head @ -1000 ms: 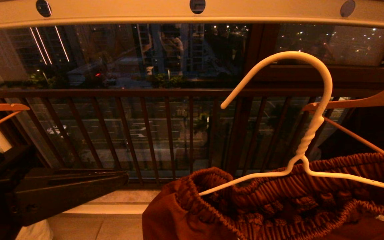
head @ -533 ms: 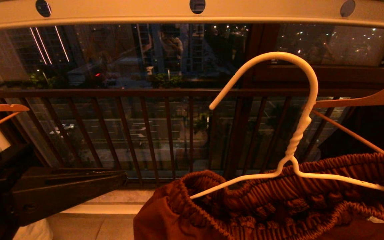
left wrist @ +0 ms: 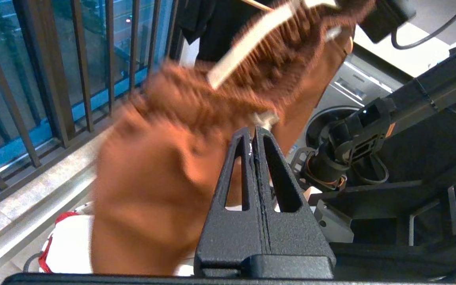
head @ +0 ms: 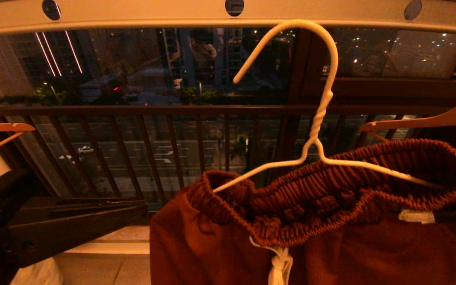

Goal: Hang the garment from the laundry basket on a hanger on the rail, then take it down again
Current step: Hang the clothes rack on the clothesline

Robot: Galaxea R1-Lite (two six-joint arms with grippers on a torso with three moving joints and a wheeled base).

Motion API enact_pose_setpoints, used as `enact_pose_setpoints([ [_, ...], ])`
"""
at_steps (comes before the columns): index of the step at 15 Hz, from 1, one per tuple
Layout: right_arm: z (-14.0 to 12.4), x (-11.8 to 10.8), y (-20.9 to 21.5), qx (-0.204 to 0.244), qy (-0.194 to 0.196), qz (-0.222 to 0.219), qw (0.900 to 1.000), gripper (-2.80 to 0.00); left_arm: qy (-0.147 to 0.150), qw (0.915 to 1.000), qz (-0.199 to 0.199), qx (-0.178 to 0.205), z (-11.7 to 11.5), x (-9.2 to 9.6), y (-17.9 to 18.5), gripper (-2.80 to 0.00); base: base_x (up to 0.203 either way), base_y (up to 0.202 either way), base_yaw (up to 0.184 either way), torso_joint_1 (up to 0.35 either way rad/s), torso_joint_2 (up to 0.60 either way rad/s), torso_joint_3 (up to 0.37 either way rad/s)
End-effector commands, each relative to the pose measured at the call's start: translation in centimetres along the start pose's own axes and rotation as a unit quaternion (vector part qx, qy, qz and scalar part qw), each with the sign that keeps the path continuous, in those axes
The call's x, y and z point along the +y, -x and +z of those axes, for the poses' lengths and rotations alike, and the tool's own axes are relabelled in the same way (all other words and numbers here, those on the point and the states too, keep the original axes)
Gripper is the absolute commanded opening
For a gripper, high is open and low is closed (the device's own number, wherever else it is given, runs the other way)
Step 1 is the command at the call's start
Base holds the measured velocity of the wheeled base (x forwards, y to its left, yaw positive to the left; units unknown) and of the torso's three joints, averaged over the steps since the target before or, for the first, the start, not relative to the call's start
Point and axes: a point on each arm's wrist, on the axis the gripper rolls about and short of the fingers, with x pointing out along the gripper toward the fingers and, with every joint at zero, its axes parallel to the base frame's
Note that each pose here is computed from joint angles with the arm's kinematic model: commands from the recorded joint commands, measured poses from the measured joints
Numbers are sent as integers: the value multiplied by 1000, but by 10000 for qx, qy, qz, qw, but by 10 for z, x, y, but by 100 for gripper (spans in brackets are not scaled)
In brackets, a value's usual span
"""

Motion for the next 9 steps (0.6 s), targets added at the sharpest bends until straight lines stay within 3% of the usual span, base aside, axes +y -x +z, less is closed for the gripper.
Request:
enact_pose_setpoints([
  [1,1,-5,-4,-64,-121,-59,9999,-280,-1,10000,-8,-15,1,0,0,-280,0,0,0,0,0,0],
  [9,7,-16,-20,-195,-425,-410,9981,-280,-14,10000,-33,-93,2,-4,8,-280,0,0,0,0,0,0],
])
